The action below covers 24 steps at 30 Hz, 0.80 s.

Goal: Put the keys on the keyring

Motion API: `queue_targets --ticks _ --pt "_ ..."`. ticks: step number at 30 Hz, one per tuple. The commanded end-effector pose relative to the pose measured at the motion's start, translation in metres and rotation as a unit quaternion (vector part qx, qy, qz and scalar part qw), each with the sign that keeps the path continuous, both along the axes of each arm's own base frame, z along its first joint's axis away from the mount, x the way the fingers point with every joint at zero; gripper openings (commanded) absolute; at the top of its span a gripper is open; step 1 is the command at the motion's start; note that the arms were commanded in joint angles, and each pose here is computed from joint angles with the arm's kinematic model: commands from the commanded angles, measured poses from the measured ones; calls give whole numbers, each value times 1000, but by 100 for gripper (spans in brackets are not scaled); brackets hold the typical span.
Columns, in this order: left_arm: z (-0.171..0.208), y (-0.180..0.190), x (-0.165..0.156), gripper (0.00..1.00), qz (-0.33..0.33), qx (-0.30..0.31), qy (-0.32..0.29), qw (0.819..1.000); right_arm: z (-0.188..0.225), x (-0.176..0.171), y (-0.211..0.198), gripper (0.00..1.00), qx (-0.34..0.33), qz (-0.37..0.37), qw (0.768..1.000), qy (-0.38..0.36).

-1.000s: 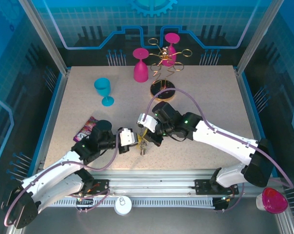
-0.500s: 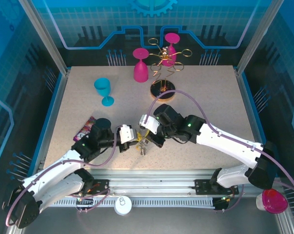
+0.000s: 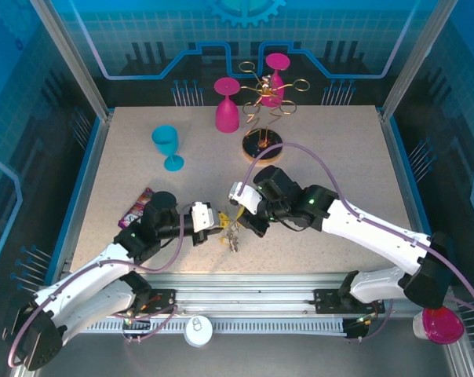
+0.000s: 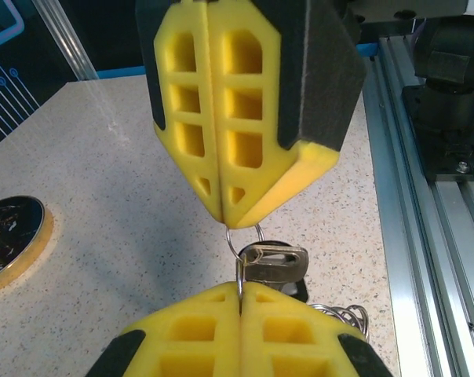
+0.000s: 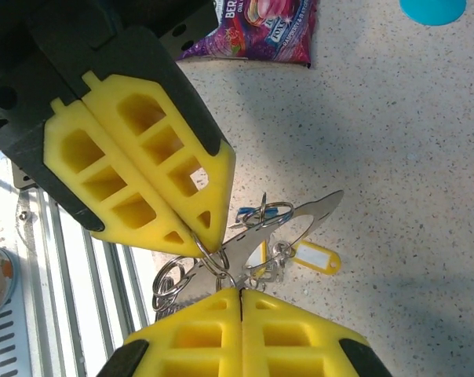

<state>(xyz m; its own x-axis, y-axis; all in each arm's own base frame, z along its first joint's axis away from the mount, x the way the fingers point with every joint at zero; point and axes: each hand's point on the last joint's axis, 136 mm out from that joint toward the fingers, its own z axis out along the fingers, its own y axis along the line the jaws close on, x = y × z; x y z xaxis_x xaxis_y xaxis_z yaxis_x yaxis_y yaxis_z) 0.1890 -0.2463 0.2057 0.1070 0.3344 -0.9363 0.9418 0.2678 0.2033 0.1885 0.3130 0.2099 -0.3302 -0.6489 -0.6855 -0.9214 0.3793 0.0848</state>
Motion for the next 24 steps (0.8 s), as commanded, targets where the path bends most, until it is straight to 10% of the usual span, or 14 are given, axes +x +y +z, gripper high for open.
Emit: queue_targets --ticks 1,6,13,24 --pt "17 -4 -9 0 -27 -33 -24 999 -7 4 1 0 -7 -9 1000 27" --pt "21 -3 -9 0 -26 -43 -38 998 -8 10 1 1 -1 -22 999 38" --pt "35 -5 -6 0 -15 -80 -36 996 16 18 -28 52 73 -65 995 27" --pt "56 -13 -16 0 -46 -157 36 986 59 -11 -28 37 233 73 958 -150"
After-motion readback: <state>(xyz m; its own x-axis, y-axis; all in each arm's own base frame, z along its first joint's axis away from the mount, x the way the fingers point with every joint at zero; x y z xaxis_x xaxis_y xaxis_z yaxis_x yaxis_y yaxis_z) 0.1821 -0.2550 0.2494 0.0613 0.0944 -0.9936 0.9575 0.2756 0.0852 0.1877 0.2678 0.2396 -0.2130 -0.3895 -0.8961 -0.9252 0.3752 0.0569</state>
